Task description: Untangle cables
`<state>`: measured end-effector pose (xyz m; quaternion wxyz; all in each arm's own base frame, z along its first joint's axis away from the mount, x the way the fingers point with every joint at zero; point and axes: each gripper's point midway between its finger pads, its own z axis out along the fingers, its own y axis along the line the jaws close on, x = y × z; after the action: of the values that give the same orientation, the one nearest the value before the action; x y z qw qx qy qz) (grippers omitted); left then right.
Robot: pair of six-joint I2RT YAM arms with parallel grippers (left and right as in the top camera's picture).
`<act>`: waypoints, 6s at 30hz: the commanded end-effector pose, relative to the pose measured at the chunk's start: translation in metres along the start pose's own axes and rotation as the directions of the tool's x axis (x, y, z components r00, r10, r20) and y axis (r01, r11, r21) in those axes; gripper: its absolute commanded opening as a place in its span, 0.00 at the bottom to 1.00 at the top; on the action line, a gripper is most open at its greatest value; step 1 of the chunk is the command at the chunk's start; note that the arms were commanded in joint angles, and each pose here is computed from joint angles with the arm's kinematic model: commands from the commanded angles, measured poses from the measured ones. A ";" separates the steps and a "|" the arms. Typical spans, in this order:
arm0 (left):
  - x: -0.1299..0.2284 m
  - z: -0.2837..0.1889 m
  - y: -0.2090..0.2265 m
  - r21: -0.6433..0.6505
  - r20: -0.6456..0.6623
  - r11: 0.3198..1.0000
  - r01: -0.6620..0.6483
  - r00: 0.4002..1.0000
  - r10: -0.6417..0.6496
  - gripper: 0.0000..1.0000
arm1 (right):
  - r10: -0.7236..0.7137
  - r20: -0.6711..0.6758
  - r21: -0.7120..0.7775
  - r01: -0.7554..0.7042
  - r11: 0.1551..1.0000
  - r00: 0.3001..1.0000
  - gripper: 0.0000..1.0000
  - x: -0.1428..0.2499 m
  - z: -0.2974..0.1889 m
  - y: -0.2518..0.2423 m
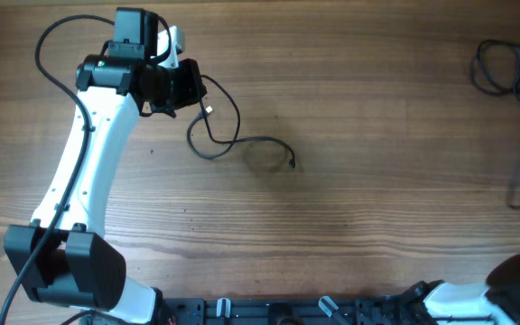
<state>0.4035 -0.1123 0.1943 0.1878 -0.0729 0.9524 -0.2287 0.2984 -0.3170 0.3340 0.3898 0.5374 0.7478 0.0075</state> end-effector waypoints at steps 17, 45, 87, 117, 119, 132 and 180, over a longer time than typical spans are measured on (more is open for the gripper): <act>0.002 0.004 0.002 -0.006 -0.011 1.000 0.004 1.000 -0.004 0.04 | 0.143 -0.354 0.241 -0.058 0.969 0.924 1.00 0.071 0.158 -0.084; 0.005 0.009 0.001 -0.168 0.061 0.982 0.080 0.996 -0.071 0.77 | -0.687 -0.083 -0.690 0.455 0.563 0.722 0.97 0.212 -0.060 0.236; -0.019 -0.133 0.166 -0.295 0.425 0.739 0.605 0.776 -0.466 1.00 | -0.741 -0.522 -0.791 0.085 0.606 0.423 0.45 0.708 -0.080 0.351; -0.019 -0.133 0.166 -0.295 0.425 0.740 0.605 0.776 -0.466 1.00 | -0.459 0.123 -0.744 0.388 0.544 0.880 0.05 0.240 -0.045 0.400; -0.019 -0.133 0.166 -0.295 0.425 0.739 0.605 0.776 -0.466 1.00 | -0.381 0.188 -0.720 0.391 0.574 0.905 0.05 0.186 -0.042 0.393; -0.019 -0.133 0.166 -0.295 0.424 0.740 0.605 0.776 -0.466 1.00 | -0.147 0.203 -0.612 0.243 0.753 0.968 0.04 0.122 0.077 0.371; -0.019 -0.133 0.166 -0.295 0.425 0.740 0.605 0.776 -0.466 1.00 | -0.805 -0.128 -0.735 0.489 0.470 0.580 1.00 0.269 -0.203 0.201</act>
<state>0.3596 0.0903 0.2353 0.2480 -0.4137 0.8743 -0.0541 0.3167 0.0647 0.4003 0.3189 0.0374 0.9196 0.2262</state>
